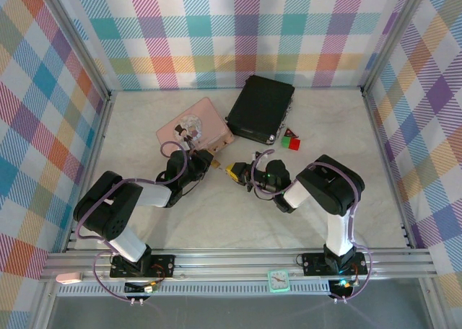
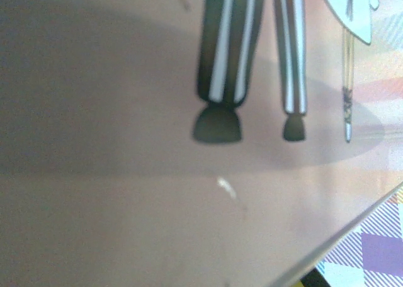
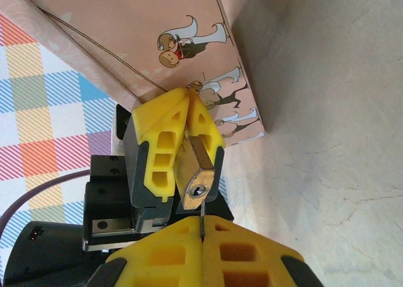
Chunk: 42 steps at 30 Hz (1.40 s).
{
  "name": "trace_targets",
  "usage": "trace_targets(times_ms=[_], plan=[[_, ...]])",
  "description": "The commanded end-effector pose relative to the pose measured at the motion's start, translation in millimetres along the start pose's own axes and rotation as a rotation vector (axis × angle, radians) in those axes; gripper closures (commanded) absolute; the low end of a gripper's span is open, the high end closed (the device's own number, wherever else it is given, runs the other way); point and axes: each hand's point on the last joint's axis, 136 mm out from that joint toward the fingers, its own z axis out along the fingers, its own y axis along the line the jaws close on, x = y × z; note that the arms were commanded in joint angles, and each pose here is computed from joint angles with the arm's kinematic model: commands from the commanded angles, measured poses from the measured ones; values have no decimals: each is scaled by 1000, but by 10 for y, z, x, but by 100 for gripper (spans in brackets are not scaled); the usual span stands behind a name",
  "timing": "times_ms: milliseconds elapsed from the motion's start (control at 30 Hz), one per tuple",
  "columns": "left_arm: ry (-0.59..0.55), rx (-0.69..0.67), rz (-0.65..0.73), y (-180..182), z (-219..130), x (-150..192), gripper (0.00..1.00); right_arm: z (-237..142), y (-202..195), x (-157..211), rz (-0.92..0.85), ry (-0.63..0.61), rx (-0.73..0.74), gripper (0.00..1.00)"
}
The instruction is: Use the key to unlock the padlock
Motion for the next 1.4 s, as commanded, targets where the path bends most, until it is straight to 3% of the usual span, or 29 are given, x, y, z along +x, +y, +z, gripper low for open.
trace_targets(times_ms=[0,500,900,1367], plan=[[-24,85,-18,-267,-11,-36,100,60,169,19,-23,6,-65,100],[-25,96,-23,-302,-25,-20,100,150,209,35,-31,15,-78,100],[-19,154,-144,-410,-34,14,100,209,123,9,-18,9,-63,100],[28,174,-153,-495,-57,168,100,345,163,-13,-21,29,-82,100]])
